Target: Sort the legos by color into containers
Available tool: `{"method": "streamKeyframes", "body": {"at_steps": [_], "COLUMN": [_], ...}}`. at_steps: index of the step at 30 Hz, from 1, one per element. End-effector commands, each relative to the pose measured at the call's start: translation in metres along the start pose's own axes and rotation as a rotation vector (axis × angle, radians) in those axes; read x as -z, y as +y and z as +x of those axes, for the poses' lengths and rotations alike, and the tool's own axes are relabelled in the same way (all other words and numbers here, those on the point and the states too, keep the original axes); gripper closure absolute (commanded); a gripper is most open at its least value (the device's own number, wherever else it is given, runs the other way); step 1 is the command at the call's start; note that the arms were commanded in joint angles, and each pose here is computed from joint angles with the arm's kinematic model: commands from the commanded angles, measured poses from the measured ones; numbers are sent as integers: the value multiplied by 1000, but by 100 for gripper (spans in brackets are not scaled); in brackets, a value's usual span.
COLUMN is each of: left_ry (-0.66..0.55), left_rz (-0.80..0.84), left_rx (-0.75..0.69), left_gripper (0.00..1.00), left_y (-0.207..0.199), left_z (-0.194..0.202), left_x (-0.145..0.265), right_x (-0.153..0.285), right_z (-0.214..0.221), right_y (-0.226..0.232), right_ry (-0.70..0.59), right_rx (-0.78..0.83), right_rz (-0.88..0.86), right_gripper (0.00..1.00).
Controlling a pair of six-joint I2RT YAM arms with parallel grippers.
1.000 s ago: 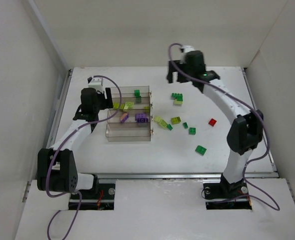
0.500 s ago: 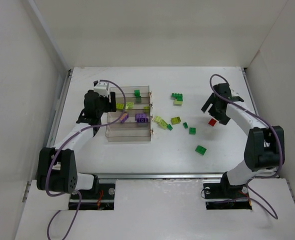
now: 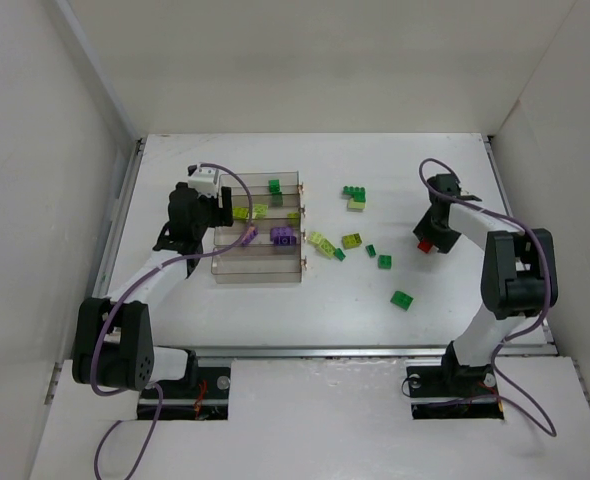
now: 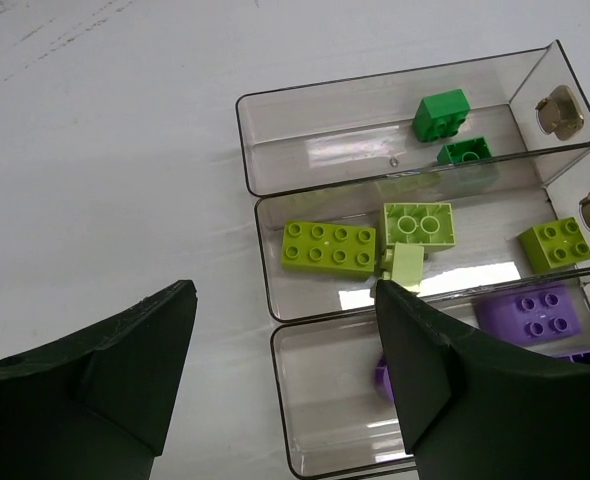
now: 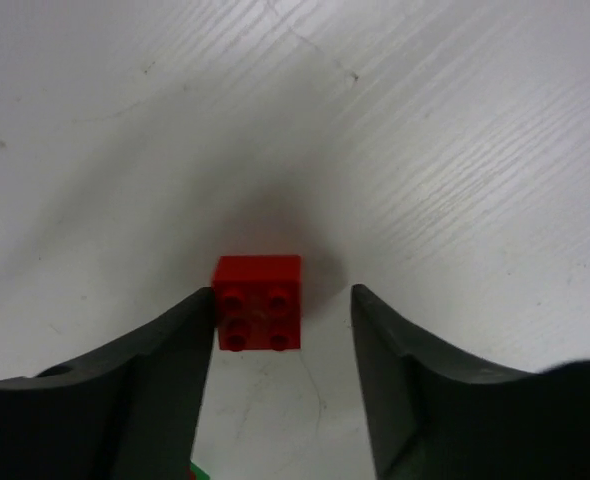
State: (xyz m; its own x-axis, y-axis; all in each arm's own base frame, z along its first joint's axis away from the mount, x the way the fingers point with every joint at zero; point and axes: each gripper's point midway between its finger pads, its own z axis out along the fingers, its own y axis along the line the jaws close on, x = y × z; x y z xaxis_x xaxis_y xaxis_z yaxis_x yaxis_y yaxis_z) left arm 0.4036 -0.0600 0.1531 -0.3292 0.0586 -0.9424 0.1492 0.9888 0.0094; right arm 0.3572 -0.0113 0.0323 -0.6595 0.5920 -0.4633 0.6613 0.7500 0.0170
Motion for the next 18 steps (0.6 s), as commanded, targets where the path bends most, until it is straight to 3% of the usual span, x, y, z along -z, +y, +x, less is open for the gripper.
{"method": "streamKeyframes", "body": {"at_steps": [1, 4, 8, 9, 11, 13, 16, 18], "left_ry": [-87, -88, -87, -87, -87, -87, -88, -88], "left_rz": [-13, -13, -13, -13, -14, -14, -3, -3], "left_rx": [-11, -11, -20, -20, -29, -29, -30, -30], "left_gripper": [31, 31, 31, 31, 31, 31, 31, 31], "left_y": [2, 2, 2, 2, 3, 3, 1, 1], "left_z": [-26, -26, -26, -26, -26, -26, -26, -26], "left_x": [5, 5, 5, 5, 5, 5, 5, 5], "right_x": [-2, -4, -7, -7, -7, -3, -3, -2], "right_z": [-17, -13, -5, -5, -4, -3, 0, 1], "right_y": [10, 18, 22, 22, 23, 23, 23, 24], "right_ry": [-49, -24, 8, 9, 13, 20, 33, 39], "right_rx": [15, 47, 51, 51, 64, 78, 81, 81], "right_rz": [-52, -97, -125, -125, -132, -142, -145, -153], "right_gripper": [41, 58, 60, 58, 42, 33, 32, 37]}}
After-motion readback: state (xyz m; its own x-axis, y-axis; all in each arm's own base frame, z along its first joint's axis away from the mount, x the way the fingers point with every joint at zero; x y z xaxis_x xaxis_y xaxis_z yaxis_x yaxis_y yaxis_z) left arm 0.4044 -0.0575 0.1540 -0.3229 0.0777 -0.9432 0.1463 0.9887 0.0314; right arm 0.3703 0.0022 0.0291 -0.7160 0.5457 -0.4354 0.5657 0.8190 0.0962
